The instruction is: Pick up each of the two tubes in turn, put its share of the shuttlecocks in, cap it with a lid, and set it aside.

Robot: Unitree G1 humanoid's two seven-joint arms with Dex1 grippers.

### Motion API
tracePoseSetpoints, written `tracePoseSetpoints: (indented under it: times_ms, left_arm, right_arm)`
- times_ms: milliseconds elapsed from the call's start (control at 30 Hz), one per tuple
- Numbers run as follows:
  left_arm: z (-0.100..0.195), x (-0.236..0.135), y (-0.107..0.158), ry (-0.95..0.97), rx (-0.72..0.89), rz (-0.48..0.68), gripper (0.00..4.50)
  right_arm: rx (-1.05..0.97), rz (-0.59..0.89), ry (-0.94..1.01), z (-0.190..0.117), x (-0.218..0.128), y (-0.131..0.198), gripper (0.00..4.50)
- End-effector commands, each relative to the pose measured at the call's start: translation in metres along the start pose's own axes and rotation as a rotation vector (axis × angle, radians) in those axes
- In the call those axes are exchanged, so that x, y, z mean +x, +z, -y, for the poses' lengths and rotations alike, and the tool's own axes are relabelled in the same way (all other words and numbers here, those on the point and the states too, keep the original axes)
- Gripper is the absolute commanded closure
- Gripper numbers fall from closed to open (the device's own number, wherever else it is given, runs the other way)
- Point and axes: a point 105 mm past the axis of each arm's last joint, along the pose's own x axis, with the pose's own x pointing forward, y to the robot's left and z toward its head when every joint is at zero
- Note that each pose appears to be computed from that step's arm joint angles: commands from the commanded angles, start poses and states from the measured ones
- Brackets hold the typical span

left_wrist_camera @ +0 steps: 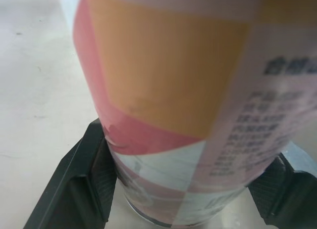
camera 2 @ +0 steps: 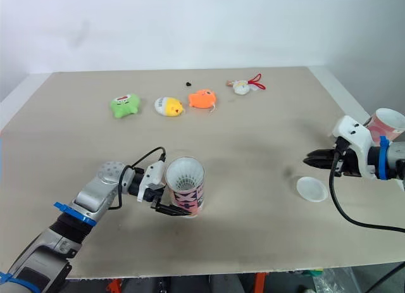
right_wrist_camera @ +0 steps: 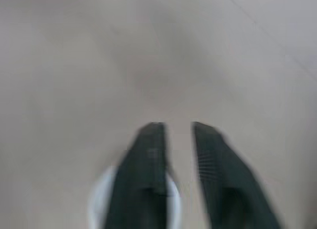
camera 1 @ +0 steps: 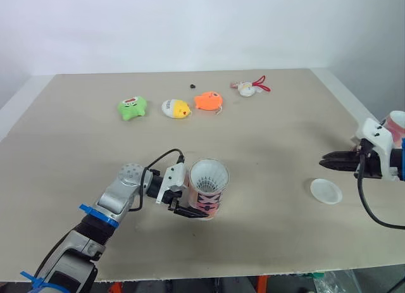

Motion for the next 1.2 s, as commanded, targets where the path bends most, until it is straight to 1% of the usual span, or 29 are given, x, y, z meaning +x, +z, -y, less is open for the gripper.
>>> tracePoseSetpoints:
  times_ms: [33,67,133,167,267,433,633,767,800,833,900,933,1000,1033,1067,1133,1200]
  left_arm:
    - [-0.003,-0.001,-0.015,0.052,0.003,-0.058,1.32]
    - [-0.004,0.0,-0.015,0.062,0.004,-0.053,1.32]
    - [-0.006,0.0,-0.013,0.072,0.005,-0.041,1.32]
    - [-0.006,0.001,-0.012,0.075,0.006,-0.033,1.32]
    - [-0.007,0.003,-0.01,0.073,0.008,-0.022,1.32]
    - [-0.006,0.004,-0.009,0.075,0.01,-0.016,1.32]
    - [-0.004,0.003,-0.009,0.08,0.006,-0.015,1.32]
    - [-0.005,0.002,-0.009,0.092,0.006,-0.017,1.32]
    - [-0.005,0.001,-0.009,0.095,0.008,-0.018,1.32]
    - [-0.006,0.001,-0.009,0.098,0.01,-0.019,1.32]
    - [-0.007,0.001,-0.009,0.107,0.018,-0.019,1.32]
    - [-0.008,0.001,-0.009,0.11,0.021,-0.019,1.32]
    - [-0.009,0.001,-0.009,0.116,0.027,-0.015,1.32]
    - [-0.01,0.001,-0.008,0.121,0.031,-0.013,1.32]
    - [-0.01,0.002,-0.008,0.126,0.037,-0.01,1.32]
    - [-0.012,0.003,-0.006,0.136,0.042,0.001,1.32]
    - [-0.013,0.003,-0.005,0.14,0.038,0.012,1.32]
  right_arm:
    - [-0.013,-0.03,0.01,0.002,-0.005,-0.006,1.72]
    - [-0.01,-0.043,0.033,-0.001,-0.005,-0.009,1.37]
    - [0.002,-0.083,0.073,-0.005,-0.003,-0.017,0.42]
    - [0.008,-0.11,0.082,-0.005,-0.002,-0.023,0.07]
    - [0.024,-0.167,0.086,-0.001,0.001,-0.037,0.07]
    - [0.097,-0.204,0.045,0.014,0.004,-0.053,0.07]
    - [0.16,-0.17,0.037,0.023,0.005,-0.051,0.07]
    - [0.185,-0.179,0.086,0.017,0.008,-0.054,0.07]
    - [0.19,-0.186,0.098,0.015,0.009,-0.056,0.45]
    - [0.194,-0.191,0.106,0.013,0.01,-0.058,0.57]
    - [0.193,-0.207,0.12,0.01,0.011,-0.061,1.34]
    - [0.189,-0.213,0.128,0.009,0.012,-0.061,1.89]
    - [0.181,-0.218,0.147,0.006,0.013,-0.061,2.8]
    - [0.172,-0.222,0.153,0.005,0.014,-0.061,3.39]
    - [0.162,-0.235,0.157,0.005,0.014,-0.062,3.78]
    - [0.134,-0.262,0.168,0.003,0.013,-0.065,4.38]
    - [0.117,-0.276,0.171,0.003,0.013,-0.067,4.38]
